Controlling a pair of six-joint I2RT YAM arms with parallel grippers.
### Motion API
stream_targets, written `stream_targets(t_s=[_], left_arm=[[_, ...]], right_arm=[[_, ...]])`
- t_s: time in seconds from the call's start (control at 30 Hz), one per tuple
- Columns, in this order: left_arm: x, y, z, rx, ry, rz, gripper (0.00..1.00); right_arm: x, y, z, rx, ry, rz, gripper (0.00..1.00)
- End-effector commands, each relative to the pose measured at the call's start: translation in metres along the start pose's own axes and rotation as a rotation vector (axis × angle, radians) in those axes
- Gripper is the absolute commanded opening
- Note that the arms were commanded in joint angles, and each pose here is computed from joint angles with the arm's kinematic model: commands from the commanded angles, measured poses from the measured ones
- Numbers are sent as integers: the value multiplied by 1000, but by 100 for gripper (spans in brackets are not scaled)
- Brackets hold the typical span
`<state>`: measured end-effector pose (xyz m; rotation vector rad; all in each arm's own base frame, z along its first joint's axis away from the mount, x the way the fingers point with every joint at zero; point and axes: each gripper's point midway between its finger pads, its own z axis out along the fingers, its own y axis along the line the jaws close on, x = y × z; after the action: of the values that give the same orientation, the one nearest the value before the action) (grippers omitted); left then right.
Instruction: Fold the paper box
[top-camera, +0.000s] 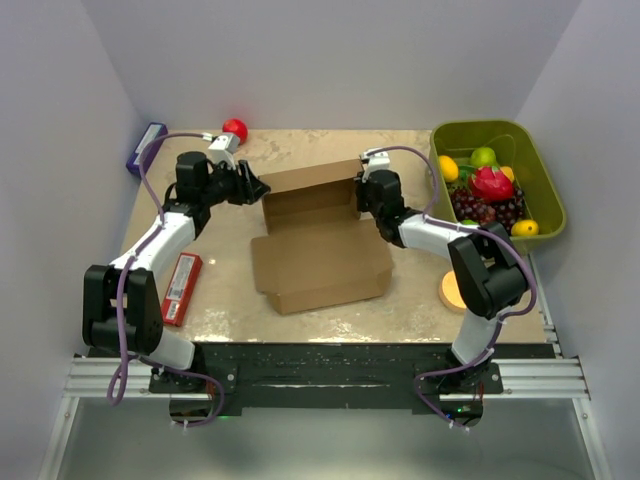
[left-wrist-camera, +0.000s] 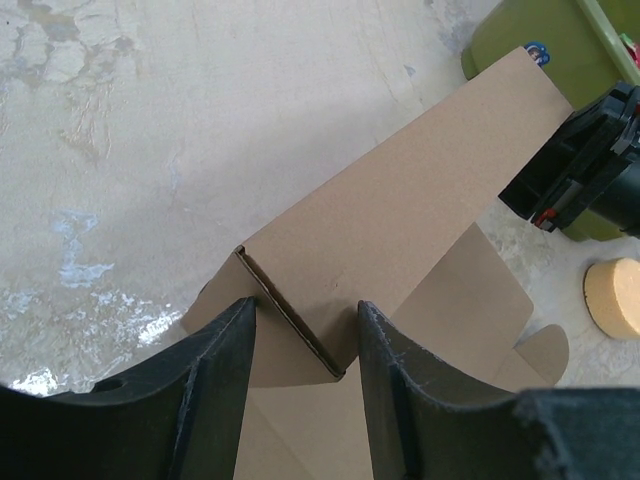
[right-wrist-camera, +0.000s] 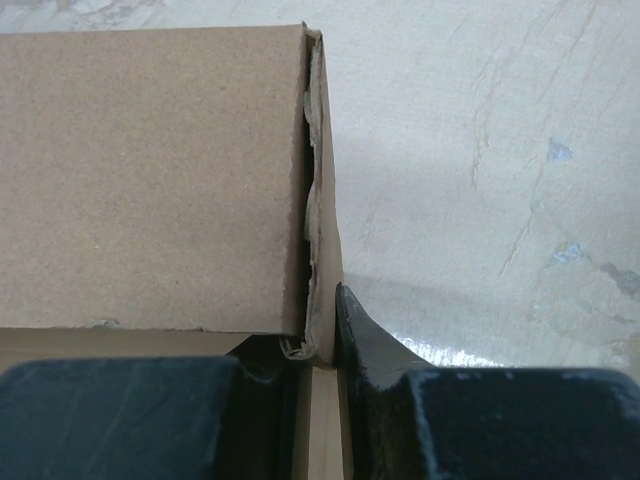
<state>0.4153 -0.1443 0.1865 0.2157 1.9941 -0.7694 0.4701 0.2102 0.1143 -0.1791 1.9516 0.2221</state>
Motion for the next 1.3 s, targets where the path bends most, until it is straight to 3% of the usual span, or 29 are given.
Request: stream_targets(t_s=[0.0,0.37,0.47,0.5,0.63,0.87,1.27], left_arm=[[19,9,1,-25,47,-30,49],[21,3,3,11,41,-45,49],[9,-3,-2,26,9,-8,65],[5,-2,-5,19,-6,14,76],[-11,0,-18,-36,-65,96,87],[-28,20,-35,-183,-134,249,89],[7,12,-18,-271,-23,344,89]], right_arm=[[-18,-25,1,159,-60,39,0],[0,-42,2,350,-1,30,0],[5,-36,4,311,22,24,0],[5,-33,3,295,22,26,0],[10,-21,-2,206,48,7,0],[9,12,-12,-2,89,-26,0],[0,30,-13,-72,191,5,0]])
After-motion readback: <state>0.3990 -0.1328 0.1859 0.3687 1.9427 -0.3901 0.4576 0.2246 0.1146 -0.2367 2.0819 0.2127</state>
